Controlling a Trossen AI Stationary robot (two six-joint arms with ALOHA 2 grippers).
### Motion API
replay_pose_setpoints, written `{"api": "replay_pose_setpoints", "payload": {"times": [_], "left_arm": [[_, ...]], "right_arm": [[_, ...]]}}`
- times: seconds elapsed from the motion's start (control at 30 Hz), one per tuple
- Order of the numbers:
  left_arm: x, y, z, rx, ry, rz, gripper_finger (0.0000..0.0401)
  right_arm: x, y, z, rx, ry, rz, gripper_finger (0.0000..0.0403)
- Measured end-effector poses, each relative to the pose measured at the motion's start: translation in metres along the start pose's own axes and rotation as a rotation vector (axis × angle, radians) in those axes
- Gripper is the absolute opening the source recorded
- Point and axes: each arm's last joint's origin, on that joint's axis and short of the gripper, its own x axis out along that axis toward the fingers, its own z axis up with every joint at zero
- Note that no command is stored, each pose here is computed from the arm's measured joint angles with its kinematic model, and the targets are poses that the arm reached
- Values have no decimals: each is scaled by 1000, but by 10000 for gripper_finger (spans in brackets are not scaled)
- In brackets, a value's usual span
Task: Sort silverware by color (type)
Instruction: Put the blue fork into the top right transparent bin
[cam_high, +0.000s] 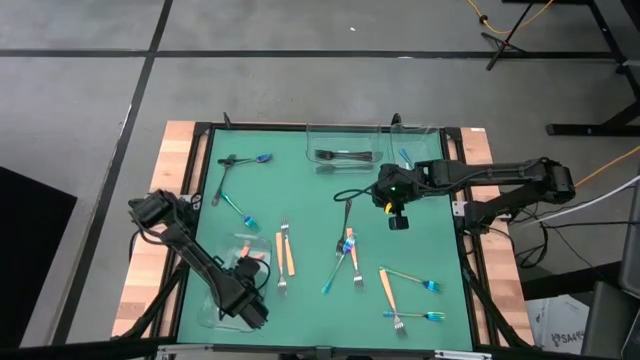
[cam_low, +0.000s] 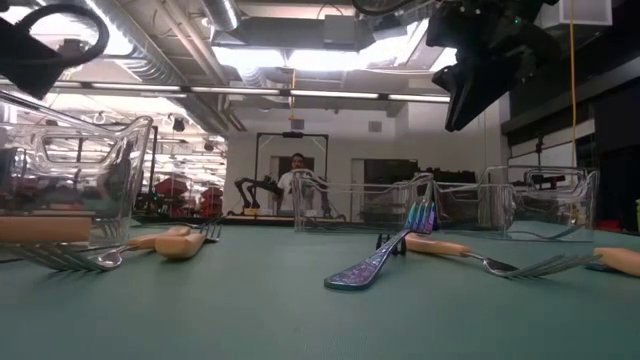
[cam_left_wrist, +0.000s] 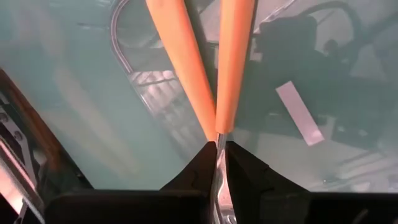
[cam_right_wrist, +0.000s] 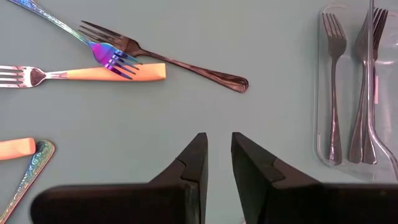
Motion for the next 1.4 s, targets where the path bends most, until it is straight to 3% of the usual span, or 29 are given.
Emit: {"api": "replay_pose_setpoints", "payload": {"times": [0.37,0.6,0.87,1.13,1.4], "left_arm": [[-18,-6,-1,9,11,-64,30],[-54,-12,-2,103,-6,-150,30],[-100,-8,5,161,-167,-209,30],[-125,-14,45,282,-507,-250,30],[-126,-18,108,460,-579,-208,30]], "right_arm": [[0,1,-1,5,9,22,60],[-3,4,-8,25,62,75,60],[-12,4,-12,62,59,73,60],[-25,25,-14,60,42,127,60],[-36,61,-19,72,80,198,60]]}}
